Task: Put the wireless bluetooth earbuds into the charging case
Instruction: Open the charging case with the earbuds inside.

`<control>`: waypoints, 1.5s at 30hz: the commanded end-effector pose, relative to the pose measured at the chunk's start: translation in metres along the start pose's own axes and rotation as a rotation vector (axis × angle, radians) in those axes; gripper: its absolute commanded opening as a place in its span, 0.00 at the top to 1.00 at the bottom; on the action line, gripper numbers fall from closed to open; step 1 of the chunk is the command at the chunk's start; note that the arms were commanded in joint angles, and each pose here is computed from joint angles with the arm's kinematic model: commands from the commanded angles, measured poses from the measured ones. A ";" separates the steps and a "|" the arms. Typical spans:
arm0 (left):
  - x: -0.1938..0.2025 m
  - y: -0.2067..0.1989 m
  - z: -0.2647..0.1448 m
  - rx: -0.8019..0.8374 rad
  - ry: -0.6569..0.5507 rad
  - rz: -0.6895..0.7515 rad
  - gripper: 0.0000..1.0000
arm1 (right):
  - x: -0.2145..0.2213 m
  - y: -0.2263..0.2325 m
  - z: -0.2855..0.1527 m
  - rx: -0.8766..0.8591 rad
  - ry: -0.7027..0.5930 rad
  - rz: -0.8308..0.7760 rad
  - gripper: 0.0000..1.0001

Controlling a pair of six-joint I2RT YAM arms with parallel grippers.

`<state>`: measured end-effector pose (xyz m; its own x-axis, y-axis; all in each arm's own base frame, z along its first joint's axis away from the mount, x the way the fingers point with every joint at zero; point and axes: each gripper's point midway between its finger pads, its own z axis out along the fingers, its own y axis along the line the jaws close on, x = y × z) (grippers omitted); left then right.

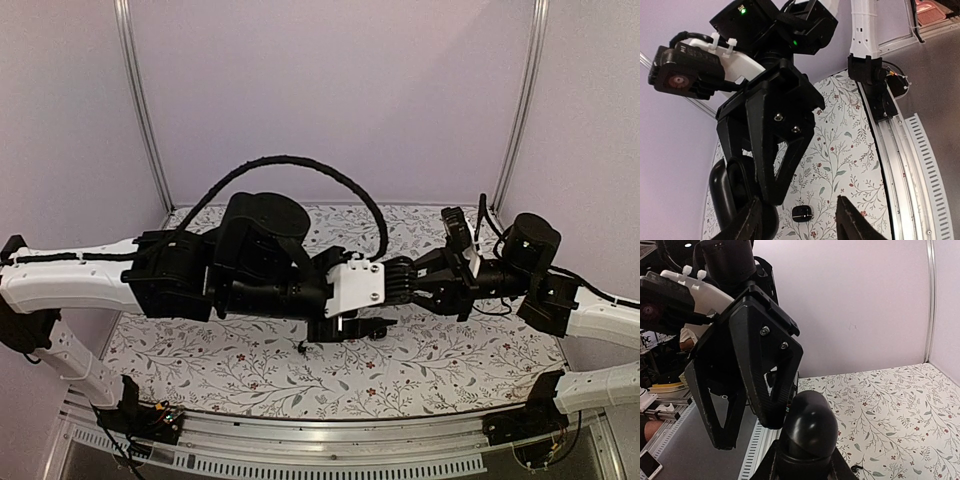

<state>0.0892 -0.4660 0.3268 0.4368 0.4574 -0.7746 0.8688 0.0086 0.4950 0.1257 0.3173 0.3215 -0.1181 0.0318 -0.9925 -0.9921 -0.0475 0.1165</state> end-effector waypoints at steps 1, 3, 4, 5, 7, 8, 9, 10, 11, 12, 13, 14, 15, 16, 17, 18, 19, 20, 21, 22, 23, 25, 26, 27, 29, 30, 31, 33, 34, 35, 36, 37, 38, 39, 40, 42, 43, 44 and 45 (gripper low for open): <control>-0.016 0.015 -0.018 -0.052 -0.059 -0.036 0.51 | 0.003 0.005 -0.001 -0.025 -0.007 -0.043 0.92; -0.021 0.025 -0.027 -0.073 -0.089 -0.056 0.54 | 0.007 0.007 -0.002 -0.038 0.000 -0.059 0.92; -0.021 0.030 -0.031 -0.080 -0.097 -0.064 0.55 | 0.008 0.007 -0.002 -0.040 0.002 -0.069 0.92; -0.022 0.032 -0.034 -0.077 -0.107 -0.072 0.56 | 0.009 0.008 -0.002 -0.043 0.004 -0.075 0.92; -0.018 0.040 -0.038 -0.089 -0.109 -0.090 0.57 | 0.010 0.010 -0.003 -0.050 0.005 -0.096 0.92; -0.017 0.043 -0.039 -0.093 -0.109 -0.096 0.57 | 0.009 0.010 -0.003 -0.050 0.004 -0.102 0.92; -0.015 0.044 -0.039 -0.095 -0.103 -0.101 0.57 | 0.009 0.012 -0.003 -0.058 0.004 -0.106 0.92; -0.013 0.044 -0.038 -0.093 -0.097 -0.100 0.57 | 0.008 0.012 -0.004 -0.060 0.005 -0.111 0.92; -0.012 0.043 -0.039 -0.089 -0.095 -0.098 0.58 | 0.008 0.012 -0.003 -0.057 0.004 -0.112 0.92; -0.012 0.043 -0.039 -0.089 -0.101 -0.102 0.58 | 0.008 0.012 -0.003 -0.060 0.008 -0.107 0.92; -0.012 0.044 -0.039 -0.093 -0.105 -0.106 0.58 | 0.009 0.013 -0.003 -0.064 0.010 -0.105 0.92; -0.011 0.043 -0.037 -0.092 -0.099 -0.108 0.57 | 0.010 0.013 -0.003 -0.067 0.012 -0.105 0.92; -0.009 0.042 -0.034 -0.089 -0.090 -0.108 0.55 | 0.010 0.013 -0.002 -0.068 0.013 -0.104 0.93; -0.007 0.043 -0.031 -0.092 -0.079 -0.110 0.53 | 0.010 0.013 -0.002 -0.068 0.012 -0.105 0.93; -0.006 0.043 -0.029 -0.093 -0.070 -0.111 0.52 | 0.010 0.013 -0.002 -0.069 0.012 -0.106 0.93; -0.004 0.043 -0.026 -0.094 -0.061 -0.111 0.51 | 0.009 0.013 -0.003 -0.067 0.011 -0.107 0.93; -0.004 0.043 -0.025 -0.094 -0.058 -0.110 0.50 | 0.009 0.013 -0.003 -0.067 0.010 -0.108 0.93; -0.004 0.043 -0.023 -0.093 -0.057 -0.111 0.49 | 0.008 0.013 -0.003 -0.068 0.010 -0.108 0.93; -0.003 0.043 -0.023 -0.094 -0.056 -0.112 0.48 | 0.008 0.014 -0.003 -0.072 0.010 -0.108 0.93; -0.003 0.043 -0.021 -0.094 -0.053 -0.112 0.48 | 0.008 0.015 -0.003 -0.075 0.010 -0.108 0.93; -0.002 0.044 -0.020 -0.100 -0.049 -0.113 0.48 | 0.009 0.015 -0.002 -0.077 0.011 -0.107 0.93; 0.002 0.044 -0.016 -0.102 -0.034 -0.113 0.48 | 0.009 0.016 -0.003 -0.081 0.011 -0.108 0.93; 0.003 0.045 -0.015 -0.102 -0.027 -0.115 0.48 | 0.008 0.016 -0.003 -0.084 0.010 -0.108 0.93; 0.004 0.045 -0.014 -0.103 -0.020 -0.116 0.48 | 0.008 0.017 -0.003 -0.088 0.010 -0.109 0.93; 0.009 0.047 -0.011 -0.113 -0.002 -0.117 0.48 | 0.009 0.019 -0.003 -0.098 0.010 -0.133 0.93; 0.010 0.049 -0.010 -0.121 0.004 -0.120 0.48 | 0.009 0.020 -0.003 -0.100 0.010 -0.140 0.93; 0.012 0.050 -0.009 -0.128 0.011 -0.122 0.48 | 0.009 0.021 -0.003 -0.103 0.010 -0.145 0.93; 0.012 0.055 -0.010 -0.141 0.012 -0.132 0.49 | 0.010 0.022 -0.003 -0.106 0.010 -0.150 0.93; 0.012 0.055 -0.011 -0.141 0.009 -0.134 0.49 | 0.010 0.022 -0.004 -0.106 0.011 -0.152 0.93; 0.011 0.057 -0.012 -0.141 0.006 -0.136 0.49 | 0.011 0.022 -0.004 -0.105 0.014 -0.155 0.93; 0.012 0.057 -0.013 -0.142 0.004 -0.138 0.49 | 0.012 0.022 -0.003 -0.106 0.017 -0.156 0.93; 0.011 0.058 -0.014 -0.142 0.000 -0.140 0.49 | 0.013 0.022 -0.003 -0.107 0.019 -0.157 0.94; 0.011 0.058 -0.014 -0.138 -0.002 -0.145 0.49 | 0.013 0.022 -0.003 -0.108 0.022 -0.160 0.94; 0.012 0.060 -0.014 -0.140 -0.002 -0.148 0.49 | 0.013 0.023 -0.003 -0.111 0.021 -0.163 0.94; 0.013 0.060 -0.014 -0.139 -0.002 -0.150 0.49 | 0.013 0.023 -0.003 -0.111 0.020 -0.166 0.94; 0.014 0.060 -0.014 -0.133 -0.002 -0.155 0.49 | 0.014 0.023 -0.003 -0.111 0.022 -0.168 0.94; 0.015 0.061 -0.014 -0.131 -0.002 -0.158 0.49 | 0.015 0.023 -0.003 -0.110 0.024 -0.168 0.94; 0.015 0.061 -0.015 -0.128 -0.005 -0.163 0.49 | 0.015 0.023 -0.003 -0.110 0.025 -0.168 0.94; 0.015 0.061 -0.016 -0.125 -0.009 -0.165 0.49 | 0.016 0.023 -0.003 -0.109 0.028 -0.169 0.94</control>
<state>0.1322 -0.4528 0.3387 0.3161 0.4494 -0.8355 0.8950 0.1510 0.4198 0.1109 0.3153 0.3094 0.0297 0.0183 -0.9994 -0.9920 -0.1222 -0.0317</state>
